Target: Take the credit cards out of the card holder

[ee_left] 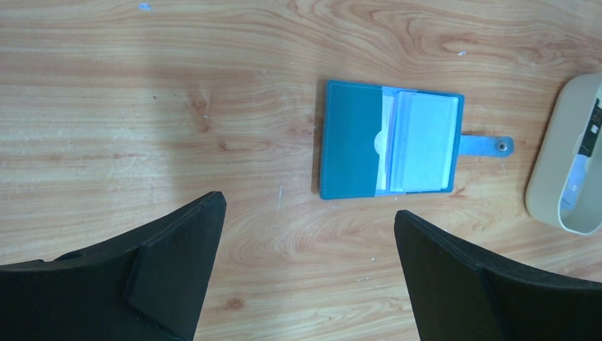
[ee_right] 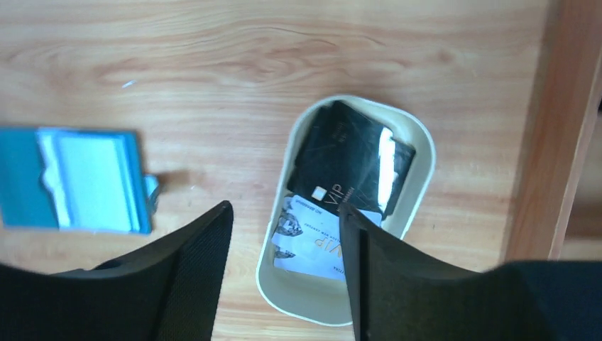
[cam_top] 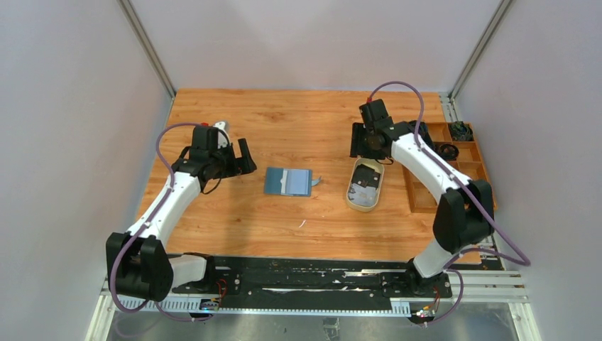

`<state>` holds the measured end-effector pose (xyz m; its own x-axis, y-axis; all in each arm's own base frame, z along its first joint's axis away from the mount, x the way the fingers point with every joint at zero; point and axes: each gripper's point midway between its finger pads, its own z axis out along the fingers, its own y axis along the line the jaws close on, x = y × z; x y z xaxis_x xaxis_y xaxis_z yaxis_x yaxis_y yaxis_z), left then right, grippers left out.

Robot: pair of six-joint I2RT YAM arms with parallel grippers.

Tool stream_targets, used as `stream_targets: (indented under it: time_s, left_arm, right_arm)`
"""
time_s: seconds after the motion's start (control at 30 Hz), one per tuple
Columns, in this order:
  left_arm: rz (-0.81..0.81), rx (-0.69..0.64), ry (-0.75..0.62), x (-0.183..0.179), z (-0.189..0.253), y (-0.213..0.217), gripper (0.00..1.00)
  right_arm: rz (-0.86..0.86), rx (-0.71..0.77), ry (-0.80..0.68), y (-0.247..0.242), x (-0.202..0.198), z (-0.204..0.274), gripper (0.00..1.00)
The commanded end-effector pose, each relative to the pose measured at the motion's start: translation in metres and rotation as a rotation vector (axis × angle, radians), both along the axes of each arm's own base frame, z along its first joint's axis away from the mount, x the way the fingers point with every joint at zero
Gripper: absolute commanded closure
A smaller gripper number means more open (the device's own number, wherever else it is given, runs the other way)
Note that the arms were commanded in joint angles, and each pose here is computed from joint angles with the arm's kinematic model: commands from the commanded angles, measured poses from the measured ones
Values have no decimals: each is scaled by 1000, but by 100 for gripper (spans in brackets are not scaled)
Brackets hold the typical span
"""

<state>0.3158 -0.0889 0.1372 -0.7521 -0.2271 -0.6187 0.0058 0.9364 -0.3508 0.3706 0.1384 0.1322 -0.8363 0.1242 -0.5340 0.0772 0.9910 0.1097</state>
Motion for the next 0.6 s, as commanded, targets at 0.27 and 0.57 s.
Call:
stream_targets:
  time_s: [0.27,0.57]
  left_arm:
    - [-45,12,-299,3,72,4,0]
    - [61,23,-513,-2,122,25,0]
  right_arm:
    - [434,233,-352,66,-23,74,30]
    - [316,158,-438,39,-21,93,25]
